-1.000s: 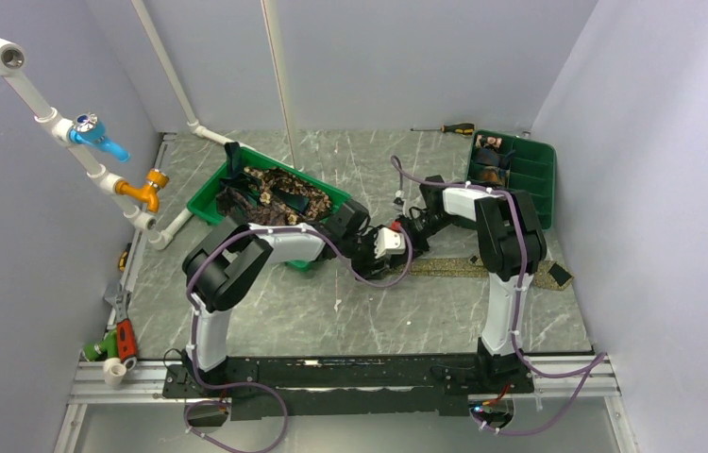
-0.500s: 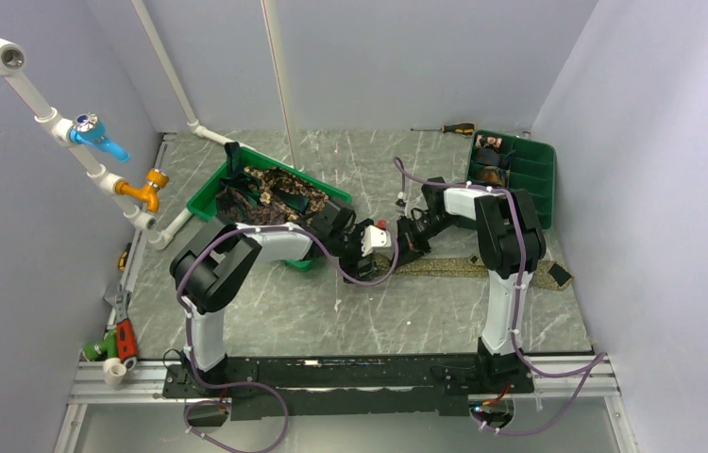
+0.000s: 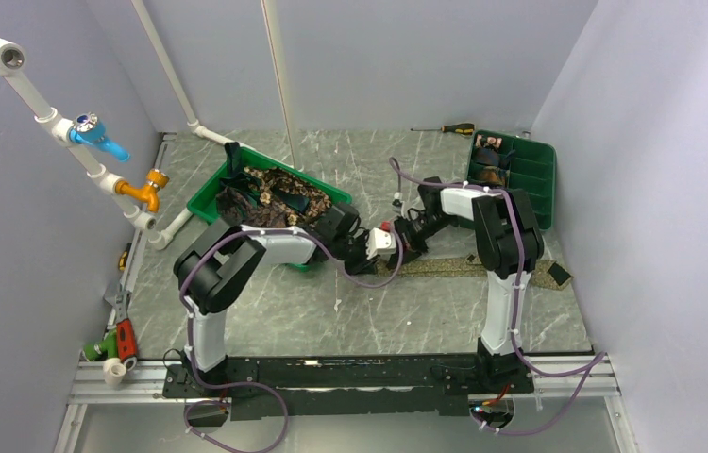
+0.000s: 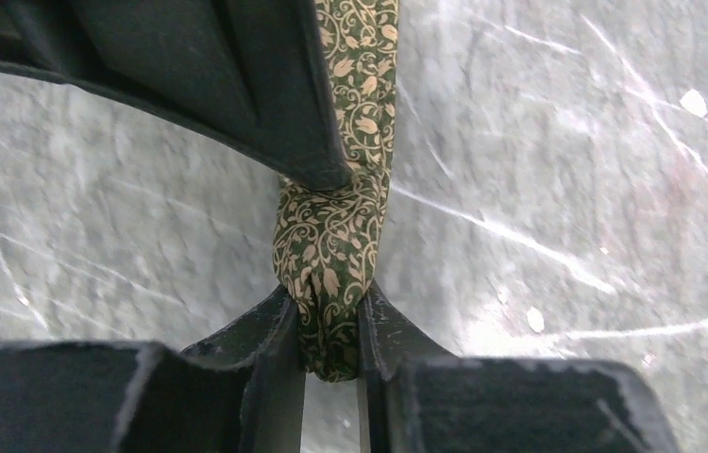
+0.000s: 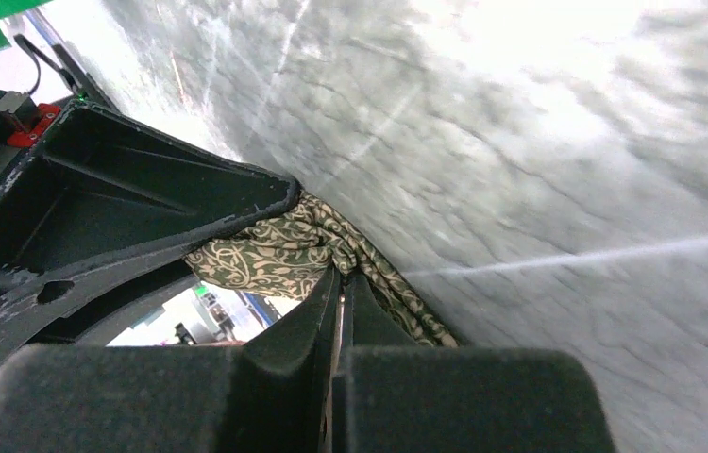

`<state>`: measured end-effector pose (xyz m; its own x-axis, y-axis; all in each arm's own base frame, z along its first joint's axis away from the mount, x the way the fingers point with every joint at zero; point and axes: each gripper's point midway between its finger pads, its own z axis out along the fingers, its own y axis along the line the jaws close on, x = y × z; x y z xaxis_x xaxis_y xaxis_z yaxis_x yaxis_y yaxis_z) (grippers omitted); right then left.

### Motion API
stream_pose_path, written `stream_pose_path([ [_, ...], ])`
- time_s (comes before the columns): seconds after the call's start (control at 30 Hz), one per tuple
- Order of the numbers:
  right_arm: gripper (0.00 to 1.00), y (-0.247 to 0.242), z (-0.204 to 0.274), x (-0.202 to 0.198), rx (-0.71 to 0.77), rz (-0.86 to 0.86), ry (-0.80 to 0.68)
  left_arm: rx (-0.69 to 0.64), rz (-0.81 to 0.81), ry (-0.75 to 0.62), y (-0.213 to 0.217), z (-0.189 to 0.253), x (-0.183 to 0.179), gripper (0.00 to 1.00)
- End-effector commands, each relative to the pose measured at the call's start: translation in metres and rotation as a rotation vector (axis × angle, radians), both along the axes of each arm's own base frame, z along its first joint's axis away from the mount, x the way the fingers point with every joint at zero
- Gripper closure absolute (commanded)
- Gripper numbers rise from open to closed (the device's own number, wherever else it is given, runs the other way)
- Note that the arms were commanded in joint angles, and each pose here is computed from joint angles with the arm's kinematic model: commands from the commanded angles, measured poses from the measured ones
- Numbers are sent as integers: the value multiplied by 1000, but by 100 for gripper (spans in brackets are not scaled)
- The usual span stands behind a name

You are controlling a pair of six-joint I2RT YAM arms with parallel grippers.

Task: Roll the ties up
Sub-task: Roll the tie at the center of the board.

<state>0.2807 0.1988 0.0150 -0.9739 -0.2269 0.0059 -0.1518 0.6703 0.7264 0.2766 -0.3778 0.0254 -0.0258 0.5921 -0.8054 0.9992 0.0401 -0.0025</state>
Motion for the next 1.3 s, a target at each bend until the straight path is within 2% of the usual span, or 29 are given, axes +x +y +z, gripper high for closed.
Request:
stream_pose_path([
  [0.0, 100, 1, -11, 5, -70, 60, -71, 20, -6, 74, 24, 1, -31, 78],
  [0.03, 100, 2, -14, 4, -74, 67, -68, 19, 1, 79, 27, 1, -34, 74],
  [0.07, 100, 4, -16, 3, -78, 76, -69, 17, 14, 80, 28, 1, -34, 65],
  [0.1, 100, 4, -20, 1, -84, 81, -66, 13, 35, 76, 30, 2, -33, 50],
  [0.13, 100, 5, -23, 0, -92, 90, -66, 3, 59, 68, 30, 4, -30, 39],
  [0.17, 100, 4, -27, -2, -104, 95, -66, -10, 88, 64, 34, 5, -24, 34],
  [0.23, 100, 0, -33, -5, -124, 104, -58, -40, 133, 54, 41, 9, -16, 28],
  [0.47, 100, -3, -26, -11, -130, 110, -71, -94, 139, -17, 45, 23, -6, 28],
  [0.9, 100, 23, 26, -10, -7, 58, -85, -135, 89, 4, 37, 26, -14, 25],
  [1.17, 100, 17, -7, -14, -61, 56, -55, -146, 64, 16, 35, 26, -17, 31],
  [1.27, 100, 12, -19, -16, -93, 67, -47, -160, 49, 22, 30, 30, -17, 37],
])
